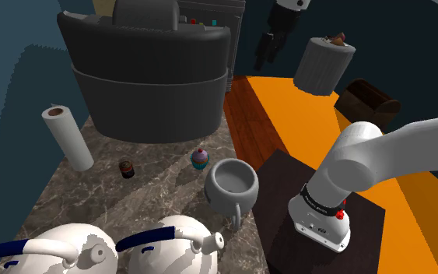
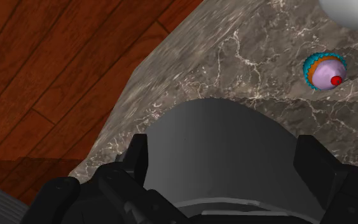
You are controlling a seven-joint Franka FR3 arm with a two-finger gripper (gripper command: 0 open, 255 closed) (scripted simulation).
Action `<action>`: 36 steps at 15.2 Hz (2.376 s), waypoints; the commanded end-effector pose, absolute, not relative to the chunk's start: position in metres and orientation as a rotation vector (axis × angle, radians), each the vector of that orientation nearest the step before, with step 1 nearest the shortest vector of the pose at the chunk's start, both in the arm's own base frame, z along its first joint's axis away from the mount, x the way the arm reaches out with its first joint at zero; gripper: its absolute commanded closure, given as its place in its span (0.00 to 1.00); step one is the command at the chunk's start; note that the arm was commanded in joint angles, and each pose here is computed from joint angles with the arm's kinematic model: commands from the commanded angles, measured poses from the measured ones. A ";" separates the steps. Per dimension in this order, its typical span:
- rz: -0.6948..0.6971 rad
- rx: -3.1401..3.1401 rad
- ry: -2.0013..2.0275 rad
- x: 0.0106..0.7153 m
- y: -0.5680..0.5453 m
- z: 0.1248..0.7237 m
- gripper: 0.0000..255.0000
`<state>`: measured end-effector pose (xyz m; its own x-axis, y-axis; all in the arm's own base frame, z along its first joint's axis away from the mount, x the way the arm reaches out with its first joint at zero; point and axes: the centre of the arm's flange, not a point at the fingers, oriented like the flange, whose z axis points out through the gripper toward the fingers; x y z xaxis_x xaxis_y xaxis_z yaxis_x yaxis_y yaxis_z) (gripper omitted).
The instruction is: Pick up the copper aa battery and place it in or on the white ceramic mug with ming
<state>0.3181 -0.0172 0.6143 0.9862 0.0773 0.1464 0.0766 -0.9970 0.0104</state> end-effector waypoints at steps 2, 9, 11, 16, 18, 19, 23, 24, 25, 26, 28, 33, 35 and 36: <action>0.225 3.127 0.117 0.323 -0.006 0.608 0.00; 0.185 3.130 0.090 0.359 0.068 0.564 0.00; 0.173 3.131 0.082 0.369 0.089 0.551 0.00; 0.145 3.133 0.062 0.395 0.142 0.519 0.00; 0.133 3.134 0.054 0.405 0.163 0.506 0.00; 0.127 3.134 0.050 0.410 0.174 0.499 0.00; 0.104 3.135 0.034 0.431 0.216 0.473 0.00; 0.099 3.135 0.031 0.436 0.226 0.466 0.00; 0.093 3.135 0.027 0.441 0.237 0.460 0.00; 0.087 3.136 0.023 0.446 0.247 0.453 0.00; 0.076 3.136 0.015 0.457 0.268 0.440 0.00; 0.047 3.137 -0.005 0.482 0.320 0.406 0.00; 0.035 3.137 -0.013 0.493 0.340 0.392 0.00; 0.030 3.137 -0.017 0.498 0.350 0.385 0.00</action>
